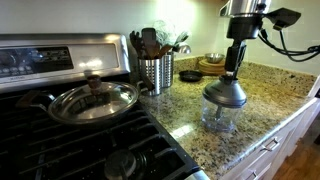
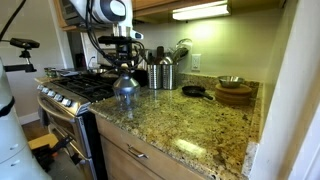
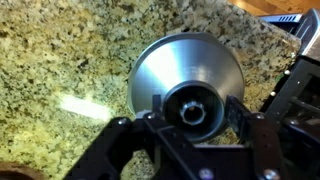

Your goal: Remove the grey lid from the food processor chamber, take the blades out of the chamber

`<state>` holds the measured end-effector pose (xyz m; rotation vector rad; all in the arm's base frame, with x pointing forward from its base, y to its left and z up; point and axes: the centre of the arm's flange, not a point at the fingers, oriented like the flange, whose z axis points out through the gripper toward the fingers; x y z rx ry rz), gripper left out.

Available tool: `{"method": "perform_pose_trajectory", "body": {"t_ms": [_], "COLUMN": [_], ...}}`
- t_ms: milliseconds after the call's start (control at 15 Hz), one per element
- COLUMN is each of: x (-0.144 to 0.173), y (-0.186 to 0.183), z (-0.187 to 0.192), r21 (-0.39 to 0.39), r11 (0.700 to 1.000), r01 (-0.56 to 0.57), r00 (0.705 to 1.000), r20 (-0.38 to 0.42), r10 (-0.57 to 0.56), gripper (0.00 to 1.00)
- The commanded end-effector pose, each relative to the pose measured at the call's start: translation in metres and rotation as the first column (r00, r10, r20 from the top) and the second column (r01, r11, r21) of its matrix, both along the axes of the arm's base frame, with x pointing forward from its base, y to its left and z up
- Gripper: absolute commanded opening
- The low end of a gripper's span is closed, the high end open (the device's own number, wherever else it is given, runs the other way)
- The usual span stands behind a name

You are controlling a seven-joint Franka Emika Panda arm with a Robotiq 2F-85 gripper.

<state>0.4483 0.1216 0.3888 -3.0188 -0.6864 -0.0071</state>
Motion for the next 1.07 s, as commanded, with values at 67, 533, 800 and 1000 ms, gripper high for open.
{"method": "perform_pose_trajectory", "body": {"t_ms": [67,533,800,1000], "x": [0.004,0.007,0.011,0.012], "y": [0.002,0.001,0.003,0.004], "z": [-0.001,-0.004,-0.008,-0.01], "r21": [0.028,0.035,0.04,0.038], "r11": [0.998,0.997,0.996,0.995], "r01": [-0.048,-0.069,-0.084,-0.089], "r00": [0.998,0.997,0.995,0.995], "r20": [0.029,0.037,0.05,0.044], "r10": [0.047,0.068,0.082,0.087], "gripper": [0.99,0.81,0.74,0.75]}}
